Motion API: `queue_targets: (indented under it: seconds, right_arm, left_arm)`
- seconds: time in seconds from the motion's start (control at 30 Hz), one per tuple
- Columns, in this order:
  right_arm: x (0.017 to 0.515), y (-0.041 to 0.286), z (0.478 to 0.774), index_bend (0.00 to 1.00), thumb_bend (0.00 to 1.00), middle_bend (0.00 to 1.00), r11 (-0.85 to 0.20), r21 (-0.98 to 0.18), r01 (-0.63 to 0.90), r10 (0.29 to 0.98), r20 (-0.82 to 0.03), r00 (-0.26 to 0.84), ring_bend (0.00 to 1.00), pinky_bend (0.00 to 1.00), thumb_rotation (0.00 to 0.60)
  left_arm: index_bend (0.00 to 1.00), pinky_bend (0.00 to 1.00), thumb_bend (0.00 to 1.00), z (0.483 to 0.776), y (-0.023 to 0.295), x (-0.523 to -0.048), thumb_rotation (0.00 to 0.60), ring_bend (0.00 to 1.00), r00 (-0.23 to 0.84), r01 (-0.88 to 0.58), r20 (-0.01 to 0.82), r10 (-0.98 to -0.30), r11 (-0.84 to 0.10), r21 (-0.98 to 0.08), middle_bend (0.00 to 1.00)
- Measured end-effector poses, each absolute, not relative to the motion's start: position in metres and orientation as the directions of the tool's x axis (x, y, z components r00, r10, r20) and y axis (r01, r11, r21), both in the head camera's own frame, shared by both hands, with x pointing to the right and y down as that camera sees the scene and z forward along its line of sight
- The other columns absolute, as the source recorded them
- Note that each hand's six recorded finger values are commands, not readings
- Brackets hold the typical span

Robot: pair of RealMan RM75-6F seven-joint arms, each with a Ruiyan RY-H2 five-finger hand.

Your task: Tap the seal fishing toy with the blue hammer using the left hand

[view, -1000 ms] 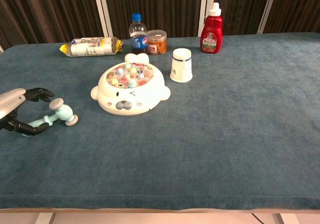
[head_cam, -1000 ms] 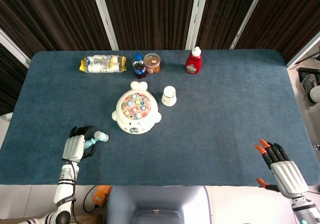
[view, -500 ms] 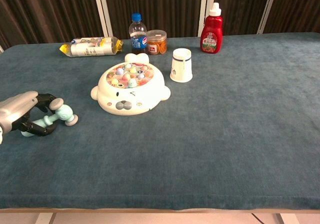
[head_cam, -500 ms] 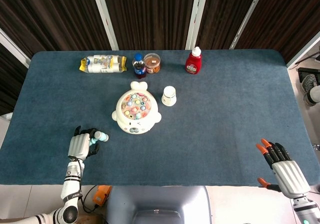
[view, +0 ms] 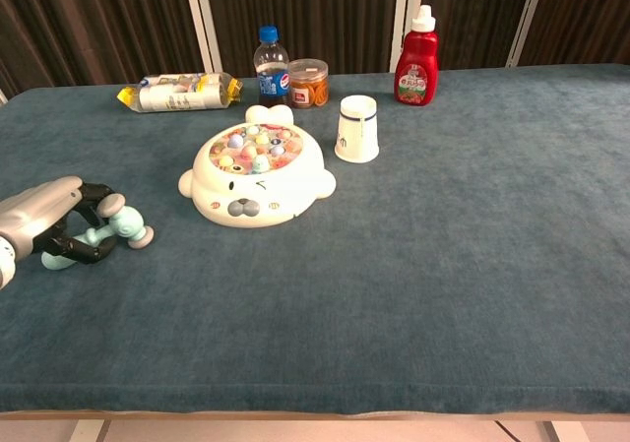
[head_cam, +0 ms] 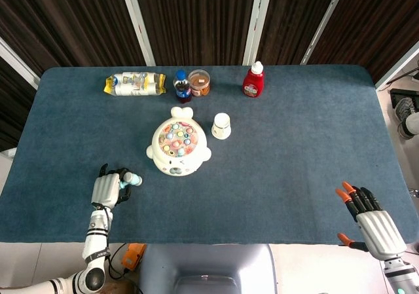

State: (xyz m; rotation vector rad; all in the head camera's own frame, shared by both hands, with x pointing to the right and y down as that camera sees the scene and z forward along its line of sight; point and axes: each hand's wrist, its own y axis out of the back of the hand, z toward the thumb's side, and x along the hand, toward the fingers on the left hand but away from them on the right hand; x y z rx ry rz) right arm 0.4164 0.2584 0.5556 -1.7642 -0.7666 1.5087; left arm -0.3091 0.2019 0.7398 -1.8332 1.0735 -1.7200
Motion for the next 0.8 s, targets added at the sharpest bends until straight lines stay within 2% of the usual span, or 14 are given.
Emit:
queue_targets:
  seconds: [0.23,0.67,0.8]
  right_arm:
    - [0.4171,0.2582,0.5553,0.00,0.34,0.00,-0.592,-0.806,0.005,0.797,-0.584,0.151,0.00,0.00,0.600]
    - [0.4173,0.2579,0.5554,0.00,0.34,0.00,-0.592,-0.806,0.006,0.798,-0.584,0.151,0.00,0.00,0.600]
    - [0.4171,0.2581,0.5554,0.00,0.34,0.00,-0.592,-0.806,0.006,0.797,-0.584,0.151,0.00,0.00,0.600]
  left_arm:
    - [0.40,0.10,0.52,0.7420,0.2020,-0.3104,0.600,0.35,-0.061,-0.248,0.657,-0.752,-0.626,-0.739,0.43]
    - [0.45,0.12,0.55,0.7433,0.2049,-0.3103,0.600,0.39,-0.051,-0.212,0.659,-0.750,-0.637,-0.741,0.47]
    - [0.49,0.20,0.57,0.7435,0.2052,-0.3113,0.600,0.40,-0.056,-0.202,0.657,-0.751,-0.636,-0.745,0.52]
